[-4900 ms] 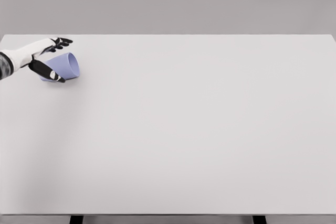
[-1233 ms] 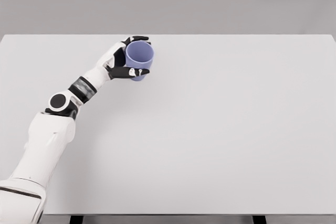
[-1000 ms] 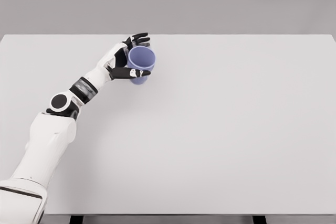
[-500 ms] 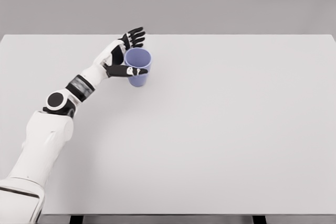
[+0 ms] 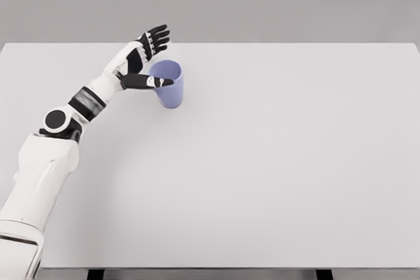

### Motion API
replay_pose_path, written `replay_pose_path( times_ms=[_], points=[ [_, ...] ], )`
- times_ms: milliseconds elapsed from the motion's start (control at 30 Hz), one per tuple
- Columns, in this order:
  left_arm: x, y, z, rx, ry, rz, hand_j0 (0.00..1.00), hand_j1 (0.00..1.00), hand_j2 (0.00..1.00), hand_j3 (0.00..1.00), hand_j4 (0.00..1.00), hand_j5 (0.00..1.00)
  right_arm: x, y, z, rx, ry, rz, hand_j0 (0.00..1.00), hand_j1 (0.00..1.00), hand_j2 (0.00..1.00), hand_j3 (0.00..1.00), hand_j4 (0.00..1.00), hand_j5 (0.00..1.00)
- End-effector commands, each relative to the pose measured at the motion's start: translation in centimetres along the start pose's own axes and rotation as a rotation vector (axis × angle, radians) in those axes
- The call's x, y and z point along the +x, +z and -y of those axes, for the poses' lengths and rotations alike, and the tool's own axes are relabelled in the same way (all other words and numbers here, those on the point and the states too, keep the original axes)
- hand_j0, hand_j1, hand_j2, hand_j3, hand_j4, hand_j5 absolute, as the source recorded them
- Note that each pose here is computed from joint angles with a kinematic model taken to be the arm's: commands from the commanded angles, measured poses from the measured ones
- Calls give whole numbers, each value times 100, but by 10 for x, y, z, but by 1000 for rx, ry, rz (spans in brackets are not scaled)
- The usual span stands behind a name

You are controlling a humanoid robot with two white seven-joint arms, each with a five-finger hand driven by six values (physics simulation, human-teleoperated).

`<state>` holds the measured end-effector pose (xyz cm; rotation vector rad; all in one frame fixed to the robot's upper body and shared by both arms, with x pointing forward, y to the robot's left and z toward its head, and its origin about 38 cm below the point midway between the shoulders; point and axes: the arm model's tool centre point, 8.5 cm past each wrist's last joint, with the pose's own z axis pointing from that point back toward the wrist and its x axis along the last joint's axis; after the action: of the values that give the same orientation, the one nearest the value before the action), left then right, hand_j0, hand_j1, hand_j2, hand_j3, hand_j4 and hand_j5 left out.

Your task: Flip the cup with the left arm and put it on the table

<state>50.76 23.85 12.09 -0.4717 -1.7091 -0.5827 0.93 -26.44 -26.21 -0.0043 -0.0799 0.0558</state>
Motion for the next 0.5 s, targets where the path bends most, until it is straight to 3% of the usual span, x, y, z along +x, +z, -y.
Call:
replay_pose_path(
  times_ms=[0, 67, 167, 233, 300, 367, 467],
  points=[
    [4, 3, -6, 6, -8, 8, 100, 100, 100, 100, 100, 100, 0, 0, 0, 0, -1, 0, 100, 100, 100, 100, 100, 100],
    [11, 9, -19, 18, -32, 3, 100, 100, 100, 100, 100, 100, 0, 0, 0, 0, 0, 0, 100, 100, 100, 100, 100, 100],
    [33, 25, -58, 48, -120, -24, 100, 100, 100, 100, 100, 100, 0, 0, 0, 1, 0, 0, 100, 100, 100, 100, 100, 100],
    [35, 43, -79, 67, -176, -73, 100, 100, 100, 100, 100, 100, 0, 0, 0, 0, 0, 0, 100, 100, 100, 100, 100, 100],
    [37, 64, -96, 5, -416, -200, 100, 100, 100, 100, 100, 100, 0, 0, 0, 0, 0, 0, 100, 100, 100, 100, 100, 100],
    [44, 77, -102, -49, -570, -186, 100, 100, 100, 100, 100, 100, 0, 0, 0, 1, 0, 0, 100, 100, 100, 100, 100, 100],
    [50, 87, -107, -59, -619, -157, 100, 100, 100, 100, 100, 100, 0, 0, 0, 0, 0, 0, 100, 100, 100, 100, 100, 100]
  ],
)
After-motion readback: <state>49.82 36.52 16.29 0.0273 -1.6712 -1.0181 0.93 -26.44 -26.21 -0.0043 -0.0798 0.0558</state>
